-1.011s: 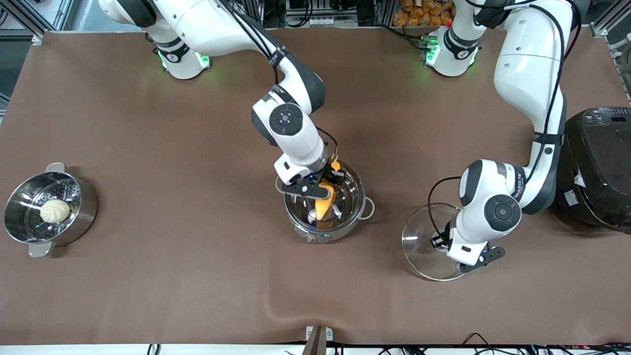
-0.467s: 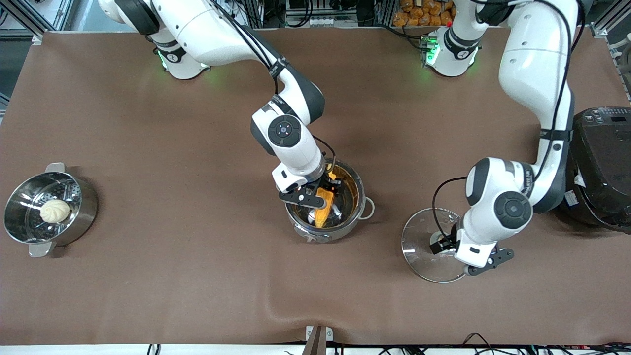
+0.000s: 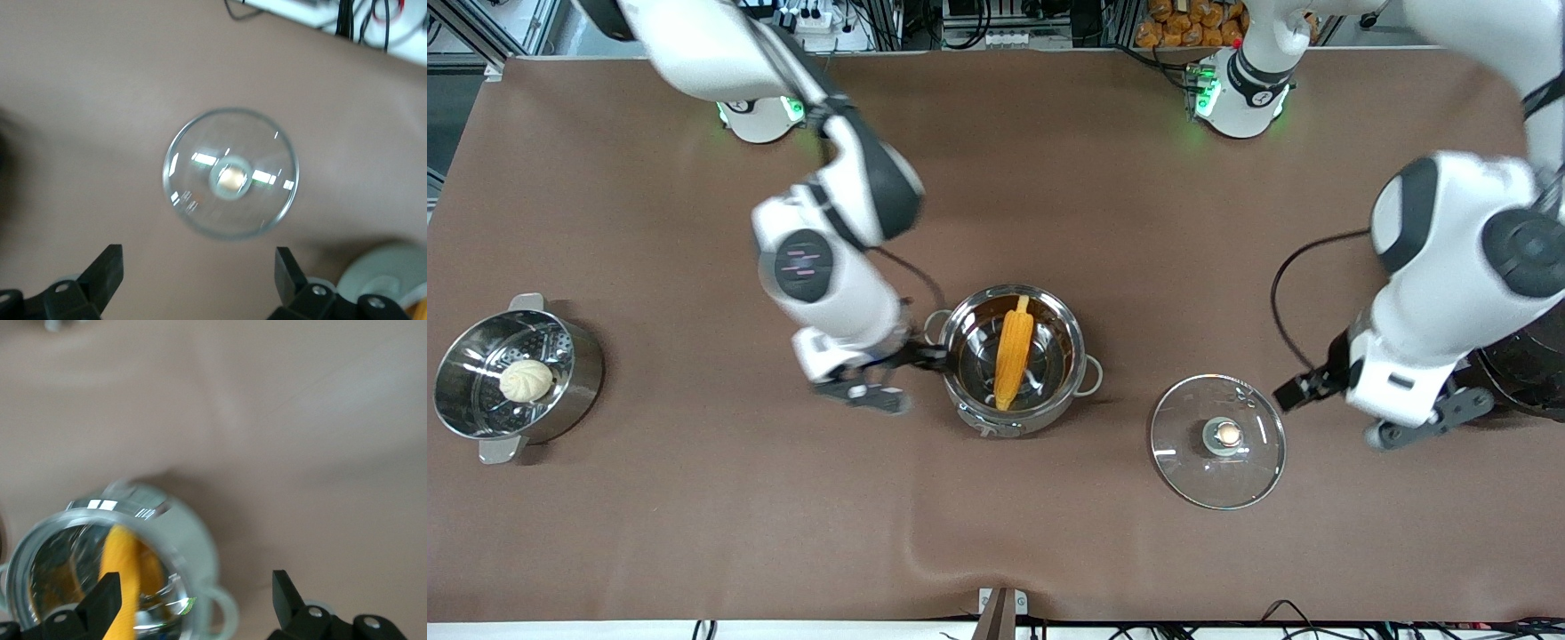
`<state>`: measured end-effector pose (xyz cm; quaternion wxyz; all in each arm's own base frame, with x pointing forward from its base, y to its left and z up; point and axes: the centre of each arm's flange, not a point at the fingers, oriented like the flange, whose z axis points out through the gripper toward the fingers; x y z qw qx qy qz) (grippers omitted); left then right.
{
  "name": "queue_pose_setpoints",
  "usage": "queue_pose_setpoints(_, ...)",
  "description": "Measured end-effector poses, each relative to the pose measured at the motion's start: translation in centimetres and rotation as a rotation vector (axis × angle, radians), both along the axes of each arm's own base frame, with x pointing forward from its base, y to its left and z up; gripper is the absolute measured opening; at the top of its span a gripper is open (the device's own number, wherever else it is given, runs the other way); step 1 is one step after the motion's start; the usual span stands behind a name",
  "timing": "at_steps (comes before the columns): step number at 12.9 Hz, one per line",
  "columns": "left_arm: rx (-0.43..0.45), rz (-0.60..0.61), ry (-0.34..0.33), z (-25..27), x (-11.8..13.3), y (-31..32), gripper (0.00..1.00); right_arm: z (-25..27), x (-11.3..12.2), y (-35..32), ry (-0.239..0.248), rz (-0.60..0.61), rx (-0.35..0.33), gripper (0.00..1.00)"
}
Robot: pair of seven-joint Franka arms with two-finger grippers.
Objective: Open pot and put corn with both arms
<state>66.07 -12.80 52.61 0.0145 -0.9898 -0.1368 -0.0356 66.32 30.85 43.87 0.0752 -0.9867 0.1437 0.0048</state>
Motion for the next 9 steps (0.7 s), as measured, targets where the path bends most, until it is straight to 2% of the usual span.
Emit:
queue_pose_setpoints(3,0.017,-0.119,0.048,6.0,-4.2,0.6,1.00,5.5,1.1,-13.4,0.056,0.094,-0.029,1.00)
queue_pose_setpoints(4,0.021,-0.165,0.061,7.5,-5.4,0.8,1.00,6.7,0.9,-17.0,0.072,0.135,-0.060,1.00)
queue_pose_setpoints(6,0.028,-0.247,0.092,9.4,-7.3,1.2,1.00,8.4,0.0,-22.3,0.107,0.209,-0.165,1.00)
queue_pose_setpoints(8,0.029,-0.318,0.107,11.2,-9.1,2.2,1.00,11.0,-1.1,-25.3,0.108,0.217,-0.189,1.00)
queue_pose_setpoints(9,0.025,-0.343,0.104,12.2,-9.9,2.8,1.00,12.7,-1.9,-26.4,0.093,0.206,-0.190,1.00)
